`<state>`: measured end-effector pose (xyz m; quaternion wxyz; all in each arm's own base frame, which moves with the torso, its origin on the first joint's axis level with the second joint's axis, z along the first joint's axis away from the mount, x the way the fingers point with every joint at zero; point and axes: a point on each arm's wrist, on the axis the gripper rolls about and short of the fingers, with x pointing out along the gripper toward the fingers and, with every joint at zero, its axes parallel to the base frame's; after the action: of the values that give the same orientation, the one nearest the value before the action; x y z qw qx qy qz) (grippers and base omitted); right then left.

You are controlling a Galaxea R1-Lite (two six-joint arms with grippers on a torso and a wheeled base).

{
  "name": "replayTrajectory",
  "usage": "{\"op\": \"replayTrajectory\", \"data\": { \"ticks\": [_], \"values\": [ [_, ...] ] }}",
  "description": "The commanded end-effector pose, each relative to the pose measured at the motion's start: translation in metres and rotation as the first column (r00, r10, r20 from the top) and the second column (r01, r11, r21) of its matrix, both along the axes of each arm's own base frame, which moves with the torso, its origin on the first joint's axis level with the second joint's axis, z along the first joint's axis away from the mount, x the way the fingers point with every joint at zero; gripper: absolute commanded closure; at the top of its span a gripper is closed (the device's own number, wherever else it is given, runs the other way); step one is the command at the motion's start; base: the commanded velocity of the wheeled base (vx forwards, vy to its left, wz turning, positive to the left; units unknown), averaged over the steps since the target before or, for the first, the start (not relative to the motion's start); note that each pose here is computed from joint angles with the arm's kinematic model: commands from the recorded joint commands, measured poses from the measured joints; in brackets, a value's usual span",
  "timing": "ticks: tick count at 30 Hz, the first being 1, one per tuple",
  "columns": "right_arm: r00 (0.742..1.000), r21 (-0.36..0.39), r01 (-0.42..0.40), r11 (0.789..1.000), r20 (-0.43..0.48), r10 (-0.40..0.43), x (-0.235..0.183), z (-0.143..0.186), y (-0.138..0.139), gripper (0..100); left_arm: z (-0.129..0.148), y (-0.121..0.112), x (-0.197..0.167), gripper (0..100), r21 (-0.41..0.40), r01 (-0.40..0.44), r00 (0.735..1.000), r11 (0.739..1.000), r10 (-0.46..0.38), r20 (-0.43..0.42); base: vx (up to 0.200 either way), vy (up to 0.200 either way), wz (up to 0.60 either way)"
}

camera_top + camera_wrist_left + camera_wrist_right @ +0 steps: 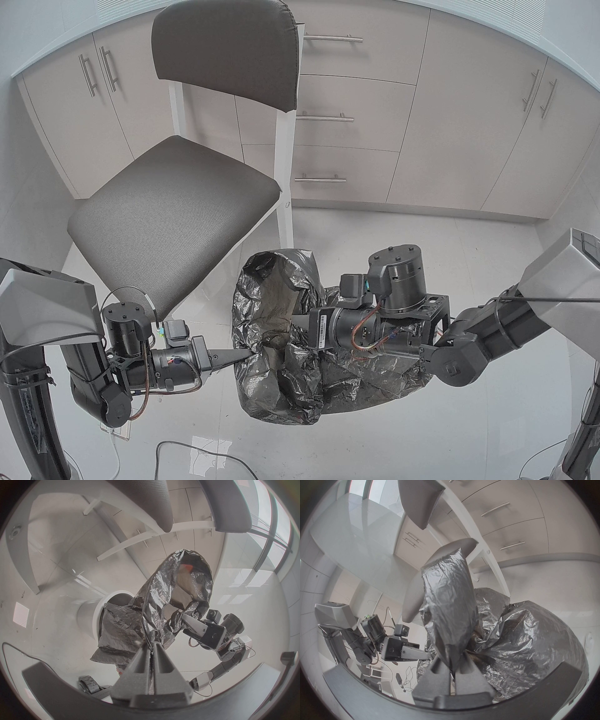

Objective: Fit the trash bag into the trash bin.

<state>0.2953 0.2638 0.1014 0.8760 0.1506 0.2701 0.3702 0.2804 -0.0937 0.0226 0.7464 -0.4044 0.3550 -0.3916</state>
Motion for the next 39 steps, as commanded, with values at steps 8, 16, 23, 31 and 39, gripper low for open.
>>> {"op": "replayTrajectory", "data": {
  "ticks": [8,16,23,31,39],
  "values": [
    [0.999,-0.059,-0.011,0.998,0.034,0.013,-0.002,-0.002,0.029,100,-0.012,0.011,0.002,100,0.013,-0.038,0.998,0.999,0.039,-0.046,0.000,0.000,0.00],
    [0.996,-0.152,-0.071,0.986,-0.061,0.062,-0.026,-0.032,0.037,100,-0.015,0.013,-0.002,100,0.019,-0.041,0.997,0.999,0.042,-0.065,0.000,0.000,0.00],
    [0.991,-0.257,0.001,0.966,-0.127,-0.034,-0.036,-0.063,0.000,100,-0.019,0.013,-0.001,100,0.039,-0.031,0.999,0.999,0.032,-0.039,0.000,0.000,0.00],
    [0.990,-0.247,0.055,0.968,-0.114,-0.085,-0.041,-0.081,-0.031,100,-0.023,0.013,0.000,100,0.058,-0.023,1.000,0.998,0.025,-0.019,0.000,0.000,0.00],
    [0.987,-0.300,0.020,0.954,-0.146,-0.066,-0.056,-0.092,-0.037,100,-0.023,0.013,-0.001,100,0.059,-0.021,1.000,0.998,0.023,-0.019,0.000,0.000,0.00]
  ]
}}
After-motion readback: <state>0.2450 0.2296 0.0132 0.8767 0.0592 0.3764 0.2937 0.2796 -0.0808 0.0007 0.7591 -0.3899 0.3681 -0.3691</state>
